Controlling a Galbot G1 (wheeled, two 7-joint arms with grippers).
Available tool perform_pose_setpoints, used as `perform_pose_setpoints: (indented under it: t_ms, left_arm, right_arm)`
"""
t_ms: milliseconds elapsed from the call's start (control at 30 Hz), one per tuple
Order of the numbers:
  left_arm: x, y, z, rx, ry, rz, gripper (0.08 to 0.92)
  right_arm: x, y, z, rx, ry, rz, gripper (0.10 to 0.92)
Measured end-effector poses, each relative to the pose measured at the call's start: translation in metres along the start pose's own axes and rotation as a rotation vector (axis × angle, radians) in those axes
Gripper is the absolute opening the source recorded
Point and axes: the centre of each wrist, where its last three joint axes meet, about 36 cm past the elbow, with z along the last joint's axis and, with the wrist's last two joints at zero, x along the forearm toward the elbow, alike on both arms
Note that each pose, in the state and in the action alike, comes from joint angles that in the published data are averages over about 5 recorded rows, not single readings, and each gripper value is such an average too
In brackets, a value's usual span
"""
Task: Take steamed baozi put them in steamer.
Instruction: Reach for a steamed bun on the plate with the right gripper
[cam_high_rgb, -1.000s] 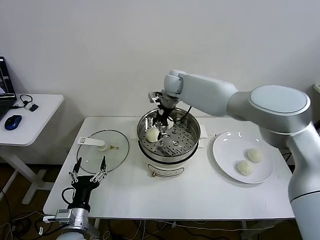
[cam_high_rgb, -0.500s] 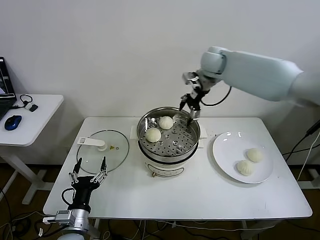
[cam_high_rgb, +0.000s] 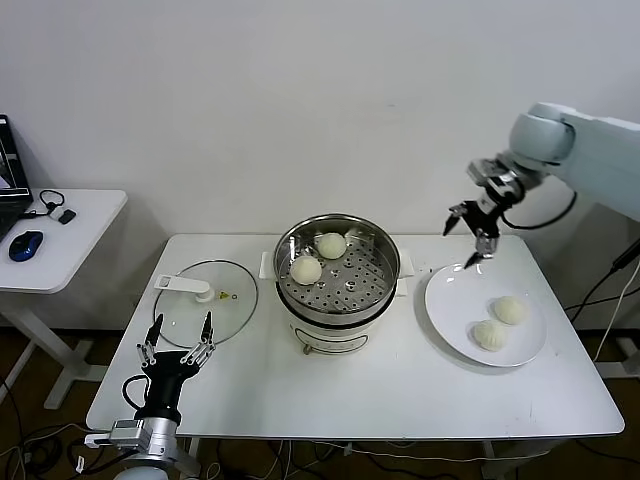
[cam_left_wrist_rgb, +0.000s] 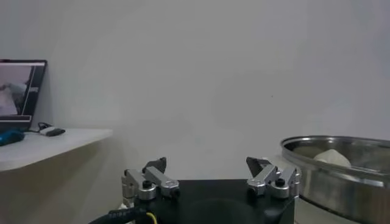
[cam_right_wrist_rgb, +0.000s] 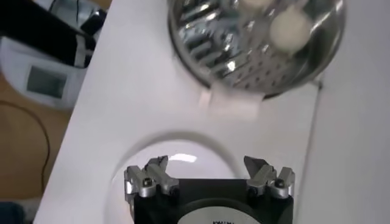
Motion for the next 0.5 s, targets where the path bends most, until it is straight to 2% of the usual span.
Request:
perform_pose_setpoints:
  t_ms: [500]
  left_arm:
    - [0.006, -0.002, -0.002, 0.007, 0.001, -0.005, 0.823]
  right_arm:
    - [-0.079, 0.045, 0.062, -0.032, 0.086, -0.098, 0.823]
